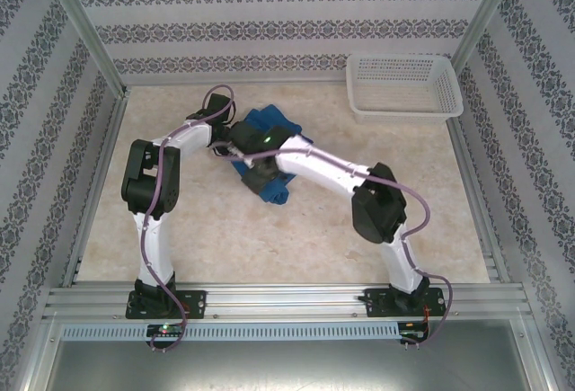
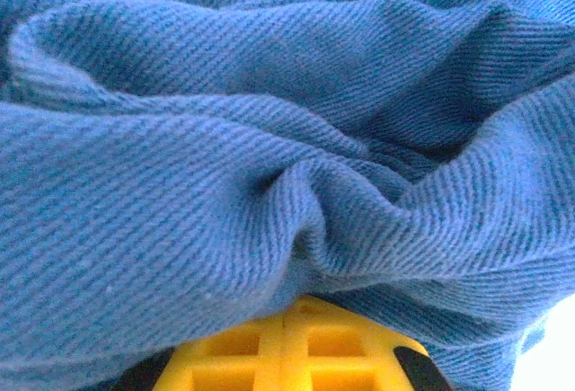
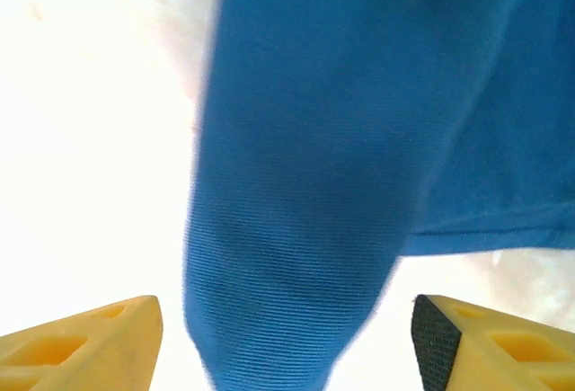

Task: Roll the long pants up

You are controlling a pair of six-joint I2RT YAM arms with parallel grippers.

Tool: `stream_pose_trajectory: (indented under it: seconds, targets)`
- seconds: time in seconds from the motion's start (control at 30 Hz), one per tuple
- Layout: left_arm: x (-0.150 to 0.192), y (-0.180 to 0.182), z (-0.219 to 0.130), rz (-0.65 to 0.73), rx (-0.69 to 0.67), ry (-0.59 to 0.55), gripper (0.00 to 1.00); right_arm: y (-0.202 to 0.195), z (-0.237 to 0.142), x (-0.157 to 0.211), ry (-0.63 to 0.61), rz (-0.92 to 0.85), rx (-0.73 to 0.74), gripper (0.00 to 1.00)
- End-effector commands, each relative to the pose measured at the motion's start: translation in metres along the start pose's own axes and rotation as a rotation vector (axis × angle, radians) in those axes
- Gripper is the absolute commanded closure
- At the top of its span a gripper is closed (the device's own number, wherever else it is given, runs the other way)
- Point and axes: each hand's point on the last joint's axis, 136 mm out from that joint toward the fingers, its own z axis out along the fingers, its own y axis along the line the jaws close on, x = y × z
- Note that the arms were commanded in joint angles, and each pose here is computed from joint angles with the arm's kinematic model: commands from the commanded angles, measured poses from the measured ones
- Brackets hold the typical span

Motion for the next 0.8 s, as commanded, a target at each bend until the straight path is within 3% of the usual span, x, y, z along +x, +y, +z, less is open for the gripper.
stream_pose_trajectory:
  seconds: [0.0,0.2,0.53,0.77]
  targets:
    - [0.021,0.057,0.036,-0.046,-0.163,0.053,1.0,0.006,0.008,0.001,-0.039,-0.027,0.269,0.26]
    - [0.019,0.049,0.025,-0.031,-0.153,0.042,1.0,0.024,0.042,0.008,0.027,-0.171,0.436,0.24]
    - [0.017,0.045,0.014,-0.013,-0.153,0.027,1.0,-0.004,0.067,0.0,0.064,-0.281,0.666,0.18]
    - [0.019,0.045,0.01,-0.006,-0.153,0.025,1.0,-0.033,0.077,-0.018,0.055,-0.312,0.742,0.16]
